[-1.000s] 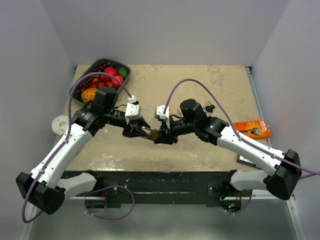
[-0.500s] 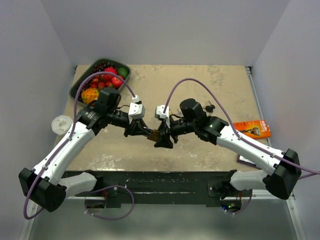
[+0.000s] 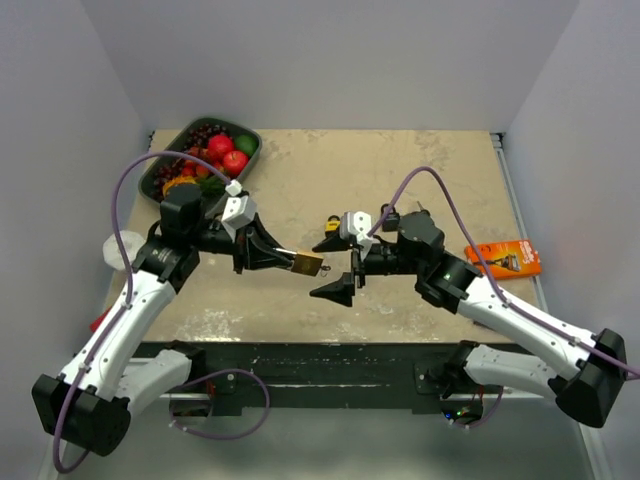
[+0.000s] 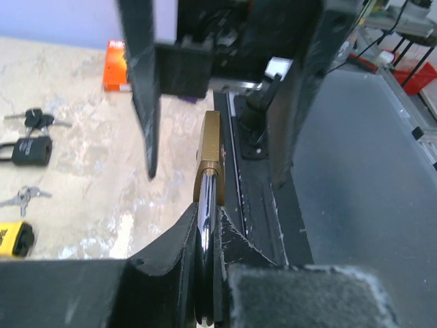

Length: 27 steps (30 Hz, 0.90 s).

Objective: Lock with the key
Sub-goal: Lock the lock.

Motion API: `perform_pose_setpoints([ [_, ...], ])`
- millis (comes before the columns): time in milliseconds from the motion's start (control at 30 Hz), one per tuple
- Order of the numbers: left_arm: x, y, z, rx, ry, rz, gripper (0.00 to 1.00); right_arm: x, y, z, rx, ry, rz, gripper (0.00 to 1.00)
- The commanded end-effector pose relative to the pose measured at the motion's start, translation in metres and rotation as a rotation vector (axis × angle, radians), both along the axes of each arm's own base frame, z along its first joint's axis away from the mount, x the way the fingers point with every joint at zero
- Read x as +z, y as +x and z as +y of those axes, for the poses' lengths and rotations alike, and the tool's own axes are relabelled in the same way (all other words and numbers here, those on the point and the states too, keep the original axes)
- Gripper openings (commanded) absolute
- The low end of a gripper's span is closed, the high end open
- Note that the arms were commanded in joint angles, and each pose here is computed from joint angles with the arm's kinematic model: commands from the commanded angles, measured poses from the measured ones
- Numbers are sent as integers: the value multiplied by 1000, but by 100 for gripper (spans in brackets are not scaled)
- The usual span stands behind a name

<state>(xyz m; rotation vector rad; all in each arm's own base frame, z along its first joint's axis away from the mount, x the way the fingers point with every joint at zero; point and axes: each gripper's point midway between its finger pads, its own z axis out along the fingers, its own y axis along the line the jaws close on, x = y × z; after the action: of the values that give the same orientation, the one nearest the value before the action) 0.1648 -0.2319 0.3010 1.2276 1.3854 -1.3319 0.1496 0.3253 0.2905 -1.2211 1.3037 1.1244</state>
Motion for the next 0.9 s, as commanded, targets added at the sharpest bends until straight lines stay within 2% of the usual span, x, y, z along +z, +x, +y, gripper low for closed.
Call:
perform_pose_setpoints([
  [0, 47, -15, -1, -61, -134, -126, 0, 18, -8, 11, 90, 49, 16, 95],
  [200, 49, -10, -4, -24, -151, -123, 0, 24, -1, 23, 87, 93, 64, 82],
  [400, 46, -9, -11, -14, -153, -102, 0, 31, -1, 26, 109, 119, 40, 57],
  [867, 48, -15, -23, -23, -171, -89, 0, 32, -1, 30, 125, 122, 35, 36],
])
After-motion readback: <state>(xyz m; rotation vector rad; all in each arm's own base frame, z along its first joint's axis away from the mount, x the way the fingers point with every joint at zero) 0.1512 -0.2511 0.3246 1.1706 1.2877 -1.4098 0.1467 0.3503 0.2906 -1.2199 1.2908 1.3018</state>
